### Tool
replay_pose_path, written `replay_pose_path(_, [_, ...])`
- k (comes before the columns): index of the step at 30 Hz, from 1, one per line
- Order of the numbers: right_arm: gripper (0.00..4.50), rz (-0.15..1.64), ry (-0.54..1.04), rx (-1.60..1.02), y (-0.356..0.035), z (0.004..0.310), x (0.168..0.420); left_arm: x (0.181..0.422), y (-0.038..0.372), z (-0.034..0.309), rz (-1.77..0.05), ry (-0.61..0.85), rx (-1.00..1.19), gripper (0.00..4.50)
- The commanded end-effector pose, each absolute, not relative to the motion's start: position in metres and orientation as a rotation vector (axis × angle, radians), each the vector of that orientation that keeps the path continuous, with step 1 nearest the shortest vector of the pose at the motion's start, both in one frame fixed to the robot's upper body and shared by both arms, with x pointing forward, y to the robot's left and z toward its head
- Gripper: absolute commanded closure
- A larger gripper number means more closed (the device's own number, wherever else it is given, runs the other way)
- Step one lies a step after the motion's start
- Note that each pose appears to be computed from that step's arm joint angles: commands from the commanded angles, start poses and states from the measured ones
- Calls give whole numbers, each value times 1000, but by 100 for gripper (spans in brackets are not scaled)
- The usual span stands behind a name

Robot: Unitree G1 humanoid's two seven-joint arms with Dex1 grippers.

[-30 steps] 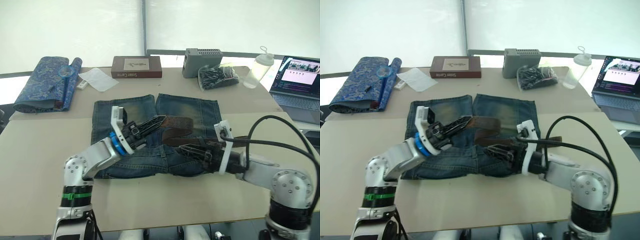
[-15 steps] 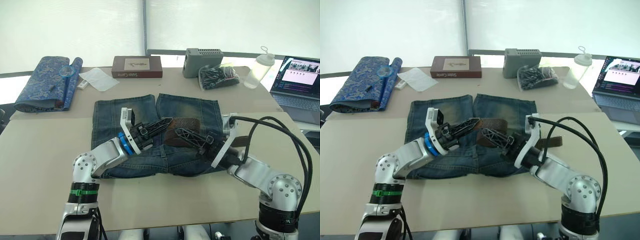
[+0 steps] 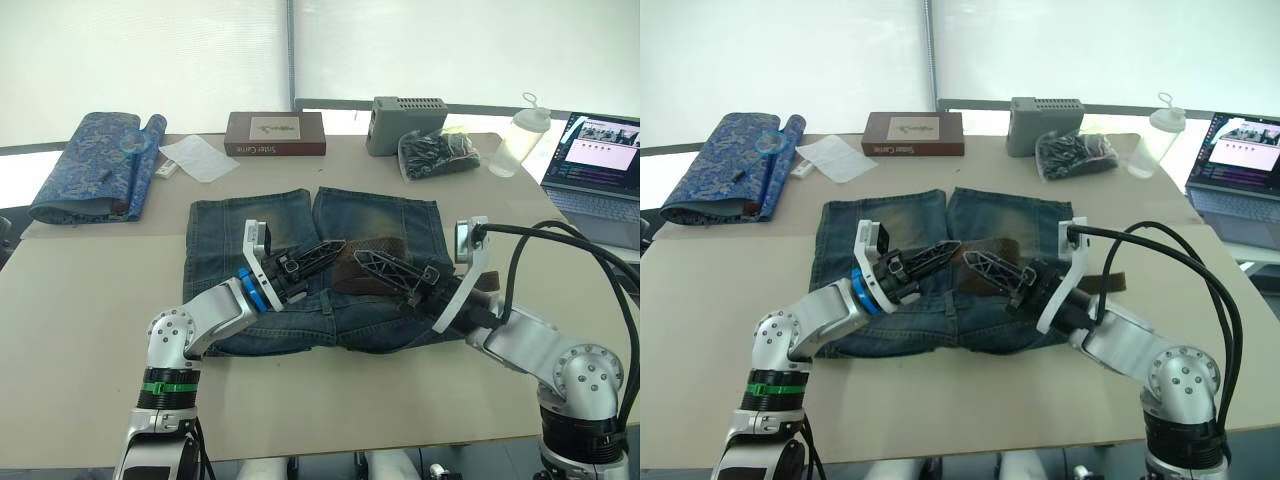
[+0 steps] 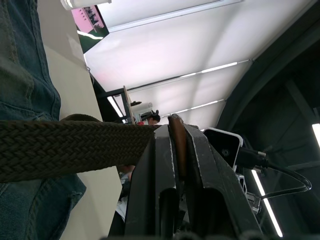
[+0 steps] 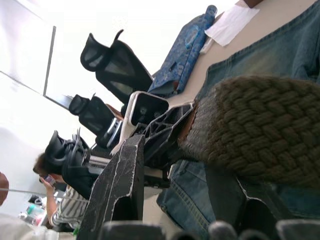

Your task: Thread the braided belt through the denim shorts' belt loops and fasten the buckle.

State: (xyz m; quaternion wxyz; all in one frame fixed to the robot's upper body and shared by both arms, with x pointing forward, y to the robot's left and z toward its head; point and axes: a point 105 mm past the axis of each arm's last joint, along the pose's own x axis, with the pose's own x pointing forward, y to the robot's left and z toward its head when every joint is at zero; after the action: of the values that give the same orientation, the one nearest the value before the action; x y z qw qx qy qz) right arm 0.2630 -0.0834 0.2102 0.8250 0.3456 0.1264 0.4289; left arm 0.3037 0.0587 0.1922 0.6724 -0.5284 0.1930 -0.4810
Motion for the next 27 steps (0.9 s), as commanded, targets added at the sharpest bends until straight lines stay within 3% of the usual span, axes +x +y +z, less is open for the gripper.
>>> replay_pose_path(1, [254, 866, 173, 784, -90, 222, 274, 296, 56, 200, -1125, 419, -1163, 450])
replay_pose_path(7, [254, 838, 155, 737, -92, 219, 278, 294, 56, 198, -1126, 423, -1158, 450])
replay_pose_path(13, [442, 808, 121, 701, -94, 219, 283, 294, 56, 193, -1108, 411, -1071, 450])
replay_pose_path(20, [447, 523, -68, 634, -146, 238, 313, 287, 74, 171, -1056, 409, -882, 450])
replay_pose_path(24, [447, 388, -174, 417, -175, 259, 318, 282, 78, 156, -1030, 433, -782, 450])
replay_pose_path(27, [447, 383, -194, 333, -179, 267, 317, 280, 80, 155, -1029, 420, -769, 450])
